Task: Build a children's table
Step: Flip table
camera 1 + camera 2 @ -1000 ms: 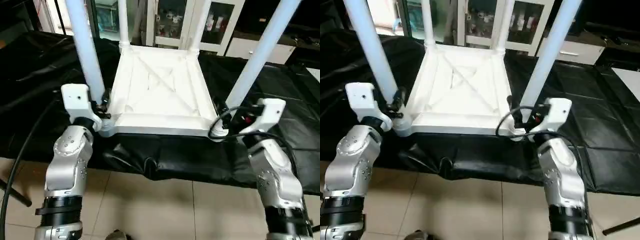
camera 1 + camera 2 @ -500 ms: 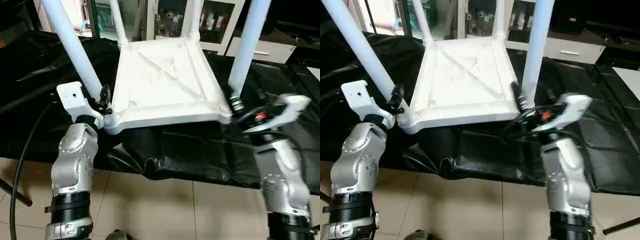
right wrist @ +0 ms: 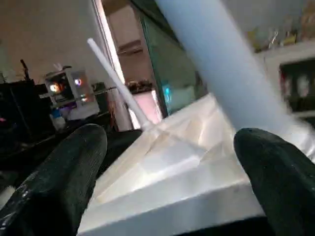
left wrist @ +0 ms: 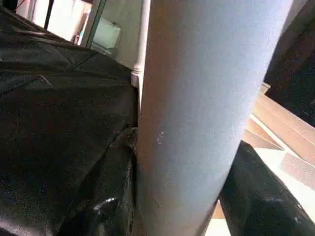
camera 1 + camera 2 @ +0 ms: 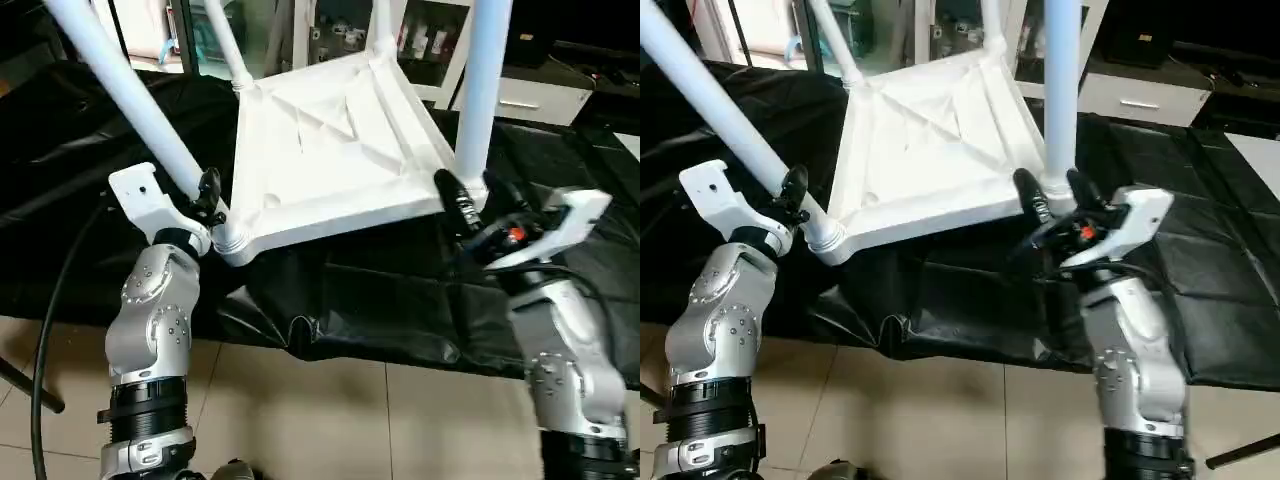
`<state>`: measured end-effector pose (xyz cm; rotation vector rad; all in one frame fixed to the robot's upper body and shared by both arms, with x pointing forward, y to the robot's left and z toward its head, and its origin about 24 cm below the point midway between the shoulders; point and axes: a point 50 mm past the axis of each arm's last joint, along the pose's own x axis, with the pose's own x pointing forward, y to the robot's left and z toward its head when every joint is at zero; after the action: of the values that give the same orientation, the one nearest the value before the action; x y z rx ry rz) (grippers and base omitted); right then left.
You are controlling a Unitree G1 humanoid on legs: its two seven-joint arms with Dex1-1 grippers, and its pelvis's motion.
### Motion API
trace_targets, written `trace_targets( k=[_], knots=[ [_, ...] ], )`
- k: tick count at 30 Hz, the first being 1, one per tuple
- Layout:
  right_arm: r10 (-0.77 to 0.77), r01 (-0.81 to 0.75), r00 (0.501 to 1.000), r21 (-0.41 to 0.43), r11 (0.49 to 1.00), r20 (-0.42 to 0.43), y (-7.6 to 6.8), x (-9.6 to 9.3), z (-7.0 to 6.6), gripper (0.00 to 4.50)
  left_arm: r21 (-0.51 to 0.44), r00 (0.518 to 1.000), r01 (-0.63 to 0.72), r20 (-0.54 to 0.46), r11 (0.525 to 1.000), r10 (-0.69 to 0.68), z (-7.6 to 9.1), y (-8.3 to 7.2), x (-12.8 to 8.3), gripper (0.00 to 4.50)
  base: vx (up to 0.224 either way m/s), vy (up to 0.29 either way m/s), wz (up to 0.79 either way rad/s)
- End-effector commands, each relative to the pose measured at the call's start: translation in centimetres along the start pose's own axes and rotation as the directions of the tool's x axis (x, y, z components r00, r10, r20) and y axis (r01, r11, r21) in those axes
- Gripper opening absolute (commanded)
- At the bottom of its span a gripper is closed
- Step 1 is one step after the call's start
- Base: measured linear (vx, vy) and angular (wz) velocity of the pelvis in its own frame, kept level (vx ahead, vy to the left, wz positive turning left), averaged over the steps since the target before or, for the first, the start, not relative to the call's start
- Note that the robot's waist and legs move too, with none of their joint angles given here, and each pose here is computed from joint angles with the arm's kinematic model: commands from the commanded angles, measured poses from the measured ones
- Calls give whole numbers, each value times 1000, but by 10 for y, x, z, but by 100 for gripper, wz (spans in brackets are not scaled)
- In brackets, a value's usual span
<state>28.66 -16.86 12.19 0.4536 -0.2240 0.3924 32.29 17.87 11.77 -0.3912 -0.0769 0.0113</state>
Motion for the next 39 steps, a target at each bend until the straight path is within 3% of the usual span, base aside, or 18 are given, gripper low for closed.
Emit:
trace_targets(
  k=[1, 3, 7, 11, 12, 16, 19, 26, 27, 31, 35, 39],
  knots=[
    [35, -35, 999, 54, 998, 1, 6, 5, 3, 450, -114, 999, 49, 1, 992, -50, -1, -14, 2, 198, 0, 0, 0],
    [52, -49, 998, 91, 995, -32, 9, 10, 0, 450, -118, 999, 53, -1, 992, -54, -2, -15, 2, 198, 0, 0, 0],
    [-36, 50, 993, 130, 990, -108, 2, 17, -8, 450, -125, 999, 52, -1, 991, -52, -2, -16, 1, 198, 0, 0, 0],
    [-11, 39, 987, 177, 984, -158, 5, 15, -15, 450, -130, 999, 48, 1, 990, -48, -2, -15, 1, 198, 0, 0, 0],
    [16, 30, 977, 209, 978, -215, 7, 9, -21, 450, -134, 999, 43, 2, 990, -43, -2, -15, 0, 198, 0, 0, 0],
    [50, 6, 953, 182, 983, -300, 7, -2, -31, 450, -138, 999, 38, 4, 990, -38, -2, -15, 0, 198, 0, 0, 0],
    [-5, 68, 940, 171, 983, -341, 2, -5, -38, 450, -144, 999, 38, 5, 989, -37, -2, -15, 0, 198, 0, 0, 0],
    [-93, 173, 939, 220, 960, -330, -4, 7, -46, 450, -157, 999, 44, 6, 987, -43, -1, -17, 0, 198, 0, 0, 0],
    [-79, 169, 942, 258, 951, -326, -2, 17, -54, 450, -163, 999, 48, 3, 986, -48, -2, -19, 0, 198, 0, 0, 0],
    [-56, 160, 942, 296, 942, -331, 1, 30, -63, 450, -167, 999, 51, -1, 985, -52, -3, -20, 0, 198, 0, 0, 0],
    [-31, 134, 957, 347, 928, -288, 4, 50, -62, 450, -167, 999, 53, -2, 985, -54, -3, -21, 0, 198, 0, 0, 0],
    [-72, 159, 964, 336, 928, -257, -1, 61, -60, 450, -168, 999, 52, -1, 984, -53, -3, -20, -1, 198, 0, 0, 0]
  ],
)
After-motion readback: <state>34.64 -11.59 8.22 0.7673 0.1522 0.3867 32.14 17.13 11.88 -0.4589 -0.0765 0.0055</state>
